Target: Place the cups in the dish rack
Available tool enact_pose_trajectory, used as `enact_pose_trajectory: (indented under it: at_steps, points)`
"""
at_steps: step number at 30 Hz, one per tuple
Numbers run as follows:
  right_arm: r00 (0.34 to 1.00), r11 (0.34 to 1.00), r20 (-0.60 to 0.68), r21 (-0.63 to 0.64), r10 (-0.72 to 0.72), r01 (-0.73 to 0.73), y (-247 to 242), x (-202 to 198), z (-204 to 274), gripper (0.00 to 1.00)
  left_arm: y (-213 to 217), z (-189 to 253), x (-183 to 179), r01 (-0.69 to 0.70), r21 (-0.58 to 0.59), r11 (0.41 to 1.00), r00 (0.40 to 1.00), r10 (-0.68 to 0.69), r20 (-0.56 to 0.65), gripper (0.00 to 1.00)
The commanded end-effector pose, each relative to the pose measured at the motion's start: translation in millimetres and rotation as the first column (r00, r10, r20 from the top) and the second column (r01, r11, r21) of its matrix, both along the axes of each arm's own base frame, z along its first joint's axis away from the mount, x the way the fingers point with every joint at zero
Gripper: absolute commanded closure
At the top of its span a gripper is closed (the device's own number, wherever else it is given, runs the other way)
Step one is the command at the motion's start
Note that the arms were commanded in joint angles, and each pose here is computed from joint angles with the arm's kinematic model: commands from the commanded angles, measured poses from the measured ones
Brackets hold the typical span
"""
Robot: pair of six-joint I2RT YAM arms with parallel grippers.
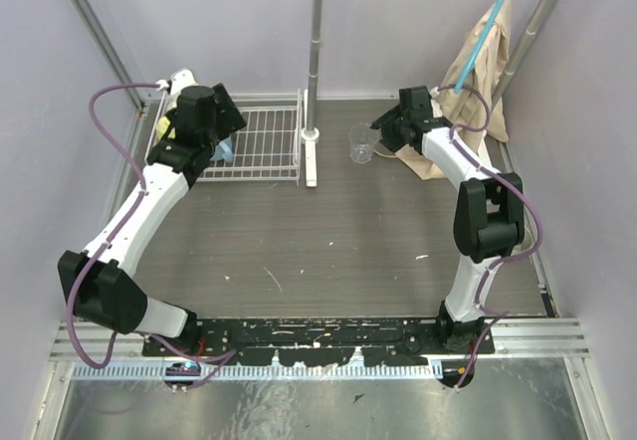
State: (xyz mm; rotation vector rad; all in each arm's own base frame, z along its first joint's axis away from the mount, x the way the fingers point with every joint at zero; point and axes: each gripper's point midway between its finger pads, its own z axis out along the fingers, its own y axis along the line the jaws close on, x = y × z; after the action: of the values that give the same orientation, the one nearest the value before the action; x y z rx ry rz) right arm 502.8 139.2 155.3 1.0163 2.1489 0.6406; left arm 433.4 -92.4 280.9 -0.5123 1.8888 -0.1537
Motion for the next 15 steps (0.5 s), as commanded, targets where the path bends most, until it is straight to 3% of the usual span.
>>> enact_pose_trajectory:
  at_steps: [1, 10, 15]
  points:
    - [0.998, 0.998, -0.026, -0.011, -0.061, 0.061, -6, 5, 3, 0.48, -19, 17, -4, 0.127, -0.047, 0.991, 0.992, -0.127, 0.012, 0.06]
    - [0.998, 0.999, -0.052, -0.004, -0.045, 0.045, 3, 5, -15, 0.50, -49, 38, -10, 0.292, -0.099, 0.951, 0.956, -0.293, 0.003, 0.05]
    - [0.997, 0.999, -0.064, -0.002, -0.039, 0.039, 13, 8, -26, 0.51, -49, 37, -16, 0.313, -0.107, 0.944, 0.949, -0.315, 0.005, 0.05]
